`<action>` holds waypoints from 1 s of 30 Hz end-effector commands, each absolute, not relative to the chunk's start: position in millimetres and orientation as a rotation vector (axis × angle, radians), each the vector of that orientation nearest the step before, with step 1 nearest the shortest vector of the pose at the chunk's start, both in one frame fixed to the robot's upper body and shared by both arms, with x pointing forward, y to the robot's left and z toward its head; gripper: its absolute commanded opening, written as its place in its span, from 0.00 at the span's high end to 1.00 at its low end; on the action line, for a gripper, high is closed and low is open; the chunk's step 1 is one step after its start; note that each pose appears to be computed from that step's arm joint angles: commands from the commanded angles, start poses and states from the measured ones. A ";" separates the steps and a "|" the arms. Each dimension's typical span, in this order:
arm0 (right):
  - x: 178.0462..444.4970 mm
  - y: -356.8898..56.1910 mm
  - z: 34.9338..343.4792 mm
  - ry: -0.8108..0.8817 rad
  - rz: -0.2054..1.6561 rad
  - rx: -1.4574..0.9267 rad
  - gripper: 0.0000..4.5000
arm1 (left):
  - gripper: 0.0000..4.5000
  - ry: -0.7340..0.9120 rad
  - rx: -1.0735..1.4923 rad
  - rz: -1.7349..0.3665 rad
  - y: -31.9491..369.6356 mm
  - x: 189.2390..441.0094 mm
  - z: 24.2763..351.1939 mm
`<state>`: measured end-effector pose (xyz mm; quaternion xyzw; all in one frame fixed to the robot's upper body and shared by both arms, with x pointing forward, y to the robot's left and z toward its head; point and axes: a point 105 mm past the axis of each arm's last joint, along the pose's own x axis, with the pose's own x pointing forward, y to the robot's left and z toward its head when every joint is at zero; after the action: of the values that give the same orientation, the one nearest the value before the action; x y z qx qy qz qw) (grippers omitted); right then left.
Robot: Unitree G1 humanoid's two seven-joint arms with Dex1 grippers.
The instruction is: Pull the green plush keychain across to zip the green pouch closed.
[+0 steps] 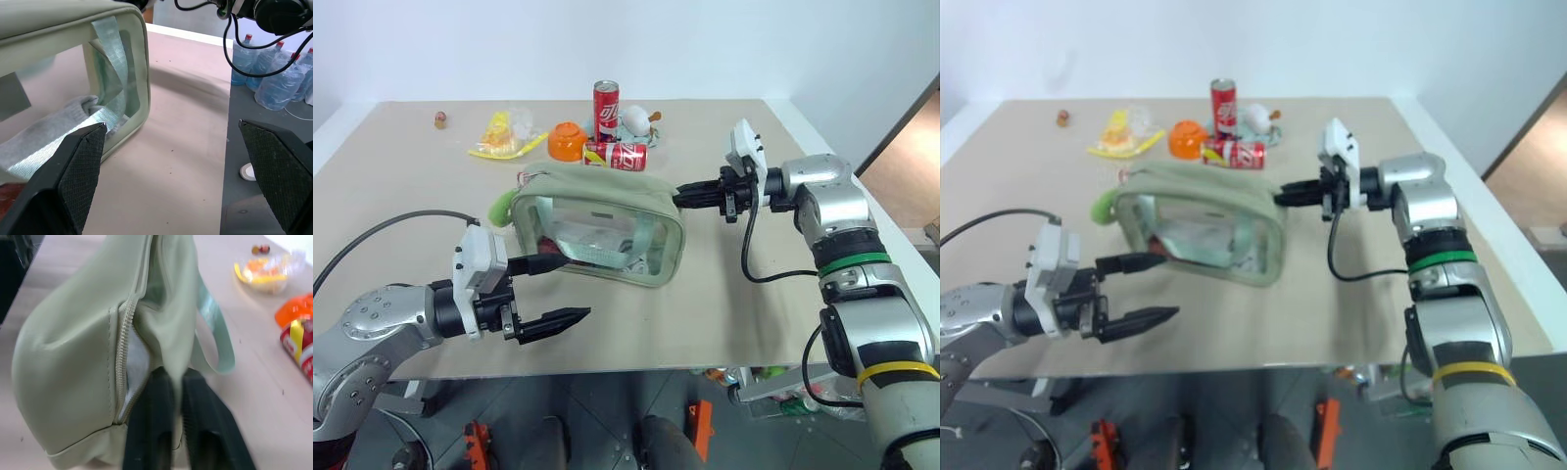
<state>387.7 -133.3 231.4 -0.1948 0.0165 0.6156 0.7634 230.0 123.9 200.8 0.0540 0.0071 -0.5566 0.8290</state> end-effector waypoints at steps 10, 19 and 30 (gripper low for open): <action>344.5 -169.2 303.1 -0.242 1.088 -0.202 0.01 | 0.00 -0.006 0.150 -1.208 120.7 231.1 207.8; 294.4 -119.0 255.7 -0.182 1.053 -0.074 0.01 | 0.00 -0.049 0.115 -1.183 123.5 244.5 217.0; 308.3 -116.2 225.2 -0.133 0.978 -0.088 0.13 | 0.00 -0.062 0.128 -1.205 118.1 245.9 219.0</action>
<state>310.0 -116.0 217.3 -0.0285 -0.0434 0.4679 0.8822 246.5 119.6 213.8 0.0484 -0.0168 -0.5654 0.8232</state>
